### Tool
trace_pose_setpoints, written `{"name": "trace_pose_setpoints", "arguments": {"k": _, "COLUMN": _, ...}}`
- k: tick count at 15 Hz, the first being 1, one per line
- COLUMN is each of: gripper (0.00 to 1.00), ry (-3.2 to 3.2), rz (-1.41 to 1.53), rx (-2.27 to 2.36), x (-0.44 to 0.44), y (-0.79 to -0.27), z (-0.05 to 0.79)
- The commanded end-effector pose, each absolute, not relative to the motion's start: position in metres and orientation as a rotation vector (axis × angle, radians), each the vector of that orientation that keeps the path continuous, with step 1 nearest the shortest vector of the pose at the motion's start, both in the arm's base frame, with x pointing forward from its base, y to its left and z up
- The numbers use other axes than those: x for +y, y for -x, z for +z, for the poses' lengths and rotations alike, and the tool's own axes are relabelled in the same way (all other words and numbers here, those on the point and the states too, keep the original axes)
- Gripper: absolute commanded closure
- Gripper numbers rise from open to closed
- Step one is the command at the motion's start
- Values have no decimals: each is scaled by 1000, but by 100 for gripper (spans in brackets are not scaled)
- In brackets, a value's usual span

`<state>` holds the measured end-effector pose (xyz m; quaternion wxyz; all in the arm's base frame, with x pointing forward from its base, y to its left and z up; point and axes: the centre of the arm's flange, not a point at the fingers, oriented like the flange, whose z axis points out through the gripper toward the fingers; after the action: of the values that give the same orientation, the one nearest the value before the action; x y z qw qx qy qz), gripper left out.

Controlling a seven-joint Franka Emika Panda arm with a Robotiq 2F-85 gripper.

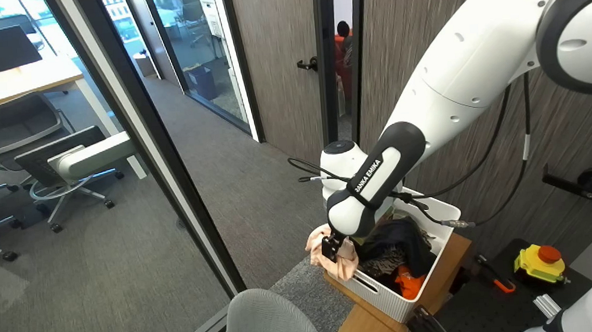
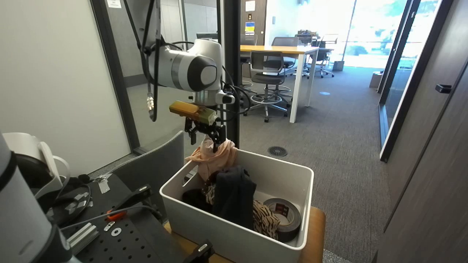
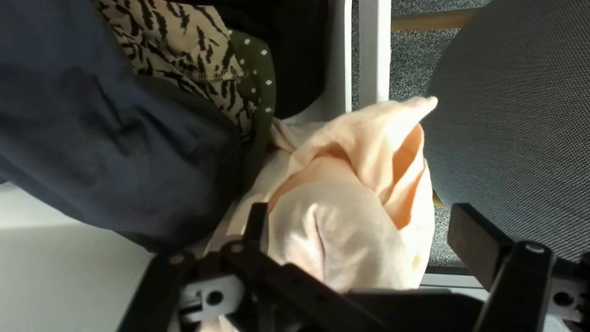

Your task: Put the peach shirt on the backrest of the grey chair

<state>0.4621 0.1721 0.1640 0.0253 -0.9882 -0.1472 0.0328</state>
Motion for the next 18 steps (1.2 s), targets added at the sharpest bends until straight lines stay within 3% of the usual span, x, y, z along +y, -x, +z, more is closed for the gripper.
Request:
{"name": "trace_pose_setpoints", "arguments": {"k": 1, "gripper": 0, "ry": 3055, "rz": 67, "rx": -482, "x": 172, "y": -470, "z": 162}}
{"name": "trace_pose_setpoints", "arguments": {"k": 3, "gripper": 0, "ry": 3054, "rz": 66, "rx": -483, "x": 171, "y": -470, "z": 162}}
{"name": "trace_pose_setpoints", "arguments": {"k": 4, "gripper": 24, "ry": 3052, "rz": 67, "rx": -482, "x": 171, "y": -470, "z": 162}}
{"name": "trace_pose_setpoints", "arguments": {"k": 6, "gripper": 34, "ry": 3048, "rz": 68, "rx": -483, "x": 171, "y": -470, "z": 162}}
{"name": "trace_pose_setpoints", "arguments": {"k": 10, "gripper": 67, "ry": 3045, "rz": 66, "rx": -485, "x": 171, "y": -470, "z": 161}}
{"name": "trace_pose_setpoints", "arguments": {"k": 13, "gripper": 86, "ry": 3044, "rz": 62, "rx": -491, "x": 170, "y": -470, "z": 161}}
{"name": "trace_pose_setpoints", "arguments": {"k": 15, "gripper": 91, "ry": 3042, "rz": 61, "rx": -494, "x": 170, "y": -470, "z": 161}}
{"name": "trace_pose_setpoints", "arguments": {"k": 18, "gripper": 87, "ry": 3037, "rz": 61, "rx": -502, "x": 169, "y": -471, "z": 161}}
